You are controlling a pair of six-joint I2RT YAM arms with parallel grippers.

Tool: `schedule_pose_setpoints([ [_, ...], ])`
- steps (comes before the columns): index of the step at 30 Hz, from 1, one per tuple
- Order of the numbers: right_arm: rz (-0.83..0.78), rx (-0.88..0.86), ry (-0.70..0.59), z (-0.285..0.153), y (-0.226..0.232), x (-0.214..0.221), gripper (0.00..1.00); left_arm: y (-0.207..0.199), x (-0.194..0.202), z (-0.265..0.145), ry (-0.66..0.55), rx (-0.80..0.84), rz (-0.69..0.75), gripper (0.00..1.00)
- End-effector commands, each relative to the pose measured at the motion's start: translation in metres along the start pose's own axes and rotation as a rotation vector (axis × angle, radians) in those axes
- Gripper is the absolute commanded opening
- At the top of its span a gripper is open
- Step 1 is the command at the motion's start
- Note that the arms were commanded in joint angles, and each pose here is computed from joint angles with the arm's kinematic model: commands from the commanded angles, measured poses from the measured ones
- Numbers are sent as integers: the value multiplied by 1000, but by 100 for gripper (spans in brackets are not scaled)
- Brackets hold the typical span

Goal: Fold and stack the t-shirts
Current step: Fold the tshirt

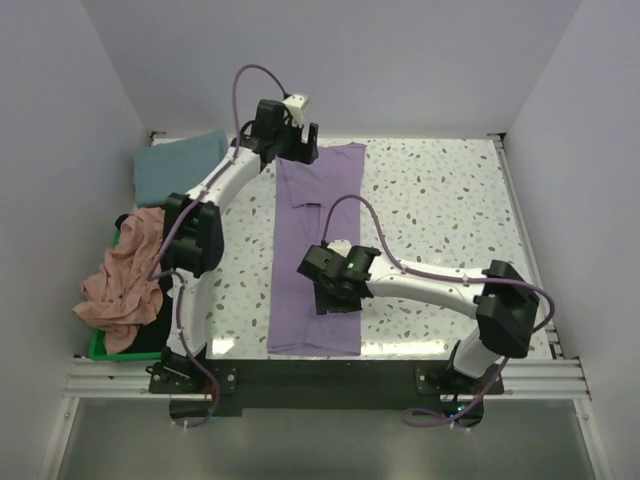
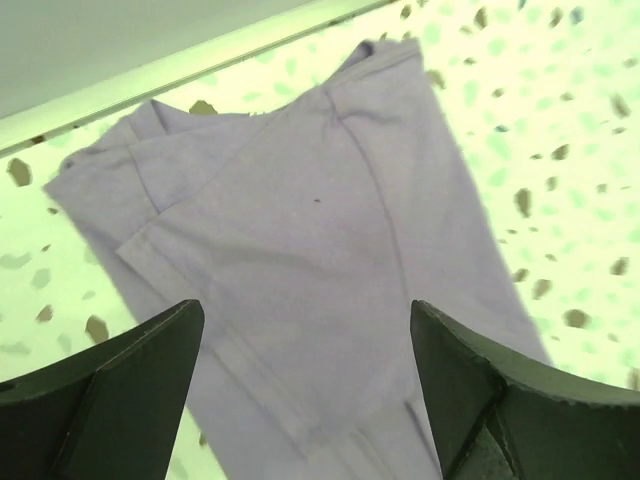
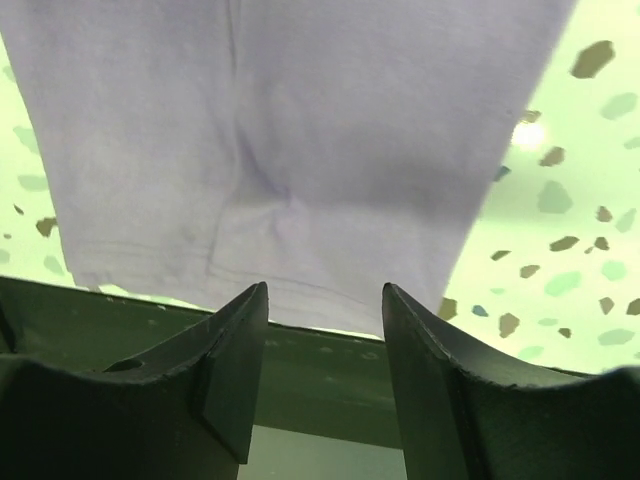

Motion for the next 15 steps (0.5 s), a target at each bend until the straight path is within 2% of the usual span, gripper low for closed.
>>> schedule_pose_setpoints([
  [1, -5, 78, 31, -4, -33, 24, 53, -17, -26, -75, -64, 22, -60, 88],
  [2, 8, 59, 29, -7, -39, 28, 53, -22, -31, -102, -98, -2, -66, 88],
  [3, 30, 27, 42, -4, -39, 32, 53, -20, 4, -104, -12, -30, -101, 87],
  [4, 34, 32, 66, 3, -48, 41, 53, -28, 4, -130, -38, -37, -102, 87],
  [5, 42, -4, 68, 1, -48, 43, 54, -30, 18, -139, -22, -66, -115, 87],
  [6, 48, -35, 64, 3, -47, 44, 53, -32, 56, -142, 68, -82, -146, 87],
  [7, 47, -50, 87, 4, -48, 48, 54, -40, 61, -164, 47, -78, -153, 86],
  [8, 43, -62, 92, 4, -47, 48, 54, -42, 77, -173, 82, -103, -166, 86],
  [9, 30, -67, 94, 4, -46, 49, 54, -43, 110, -178, 156, -128, -202, 86],
  [10, 26, -70, 101, 3, -47, 49, 54, -57, 117, -195, 147, -114, -196, 86],
  [12, 21, -72, 111, 4, -48, 51, 55, -64, 155, -211, 233, -180, -229, 86],
  [13, 22, -69, 119, 6, -50, 53, 55, -77, 162, -226, 223, -165, -218, 86],
  [15, 28, -87, 129, 6, -50, 56, 55, -84, 192, -239, 288, -181, -269, 86],
])
Point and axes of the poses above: each gripper's point midway between its finger pads, its own z axis out along the fingers, its own y axis along the line the jaws close on, x = y × z, the point moved 10 cm from there along -z, back along the fingers, and after that the axes turned 4 degrees about -z, right-handed, at the moved point
